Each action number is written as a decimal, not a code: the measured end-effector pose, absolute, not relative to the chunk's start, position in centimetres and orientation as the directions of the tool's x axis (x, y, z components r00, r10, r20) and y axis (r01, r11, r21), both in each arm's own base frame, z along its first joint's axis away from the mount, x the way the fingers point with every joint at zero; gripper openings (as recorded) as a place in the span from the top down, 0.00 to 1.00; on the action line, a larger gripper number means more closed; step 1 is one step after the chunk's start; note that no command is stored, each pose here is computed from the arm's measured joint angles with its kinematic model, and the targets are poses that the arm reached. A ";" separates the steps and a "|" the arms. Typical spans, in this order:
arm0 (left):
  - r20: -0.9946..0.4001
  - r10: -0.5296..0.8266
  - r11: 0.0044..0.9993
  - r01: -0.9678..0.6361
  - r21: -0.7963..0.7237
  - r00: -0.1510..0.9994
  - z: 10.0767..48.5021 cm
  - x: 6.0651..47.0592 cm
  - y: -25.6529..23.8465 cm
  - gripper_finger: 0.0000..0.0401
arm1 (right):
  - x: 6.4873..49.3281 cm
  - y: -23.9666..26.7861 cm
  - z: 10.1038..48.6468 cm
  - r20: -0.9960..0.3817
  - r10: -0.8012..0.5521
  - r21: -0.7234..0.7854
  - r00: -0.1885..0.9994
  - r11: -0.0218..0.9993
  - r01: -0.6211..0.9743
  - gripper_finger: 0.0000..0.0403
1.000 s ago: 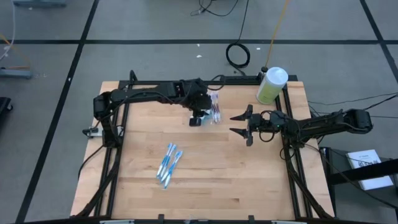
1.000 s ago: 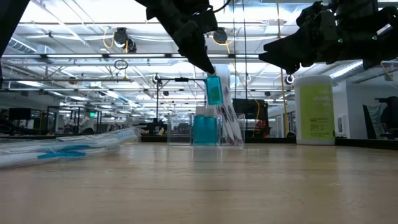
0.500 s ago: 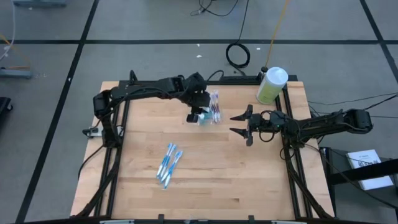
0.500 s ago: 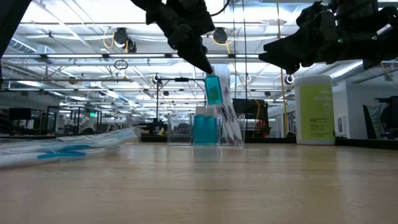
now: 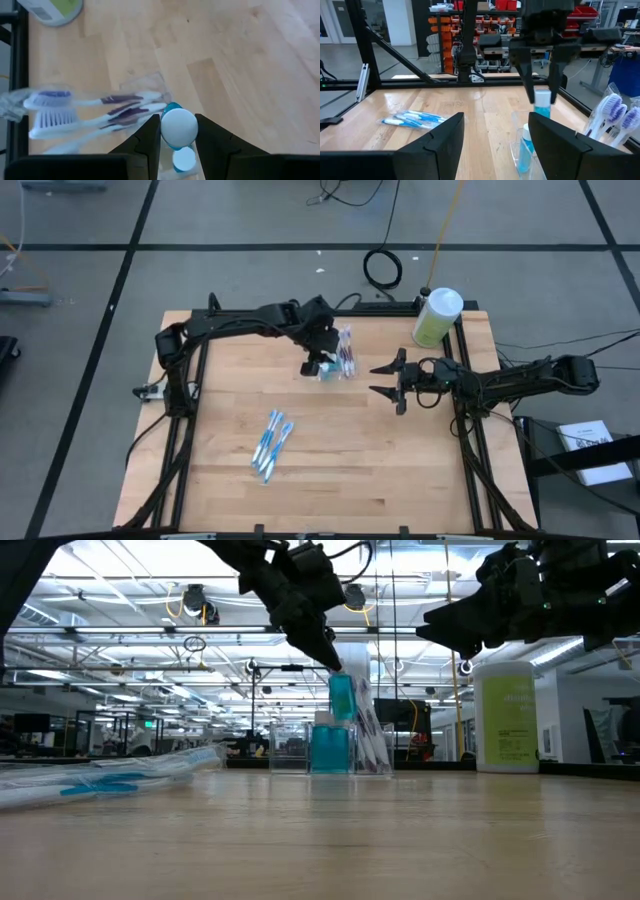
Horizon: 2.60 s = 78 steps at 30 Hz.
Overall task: Pick & Place toothbrushing station
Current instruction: Put the blue mouthwash into the transparent organizer
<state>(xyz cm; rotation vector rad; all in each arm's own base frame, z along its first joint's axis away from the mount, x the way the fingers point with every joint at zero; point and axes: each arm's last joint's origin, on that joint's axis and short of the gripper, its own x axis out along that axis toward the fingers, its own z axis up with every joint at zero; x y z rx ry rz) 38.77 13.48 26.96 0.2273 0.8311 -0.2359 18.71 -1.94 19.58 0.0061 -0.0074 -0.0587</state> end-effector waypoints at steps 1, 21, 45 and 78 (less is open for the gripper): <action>-0.752 -0.120 0.950 0.295 0.103 0.648 26.8 38.8 13.5 0.74 | 18.7 -1.9 19.6 0.004 -0.059 0.006 0.998 0.998 0.059 0.46; -0.776 -0.123 0.956 0.284 0.075 0.619 26.2 38.7 13.8 0.74 | 18.7 -1.9 19.4 -0.011 -0.059 -0.007 0.998 0.998 0.059 0.47; -0.795 -0.089 0.968 0.241 0.074 0.601 26.1 38.5 14.0 0.74 | 18.7 -1.9 19.5 -0.006 -0.059 -0.007 0.998 0.998 0.059 0.47; -0.814 -0.047 0.984 0.168 0.063 0.579 27.5 38.7 13.8 0.74 | 18.7 -1.9 19.5 0.000 -0.059 -0.012 0.998 0.998 0.059 0.47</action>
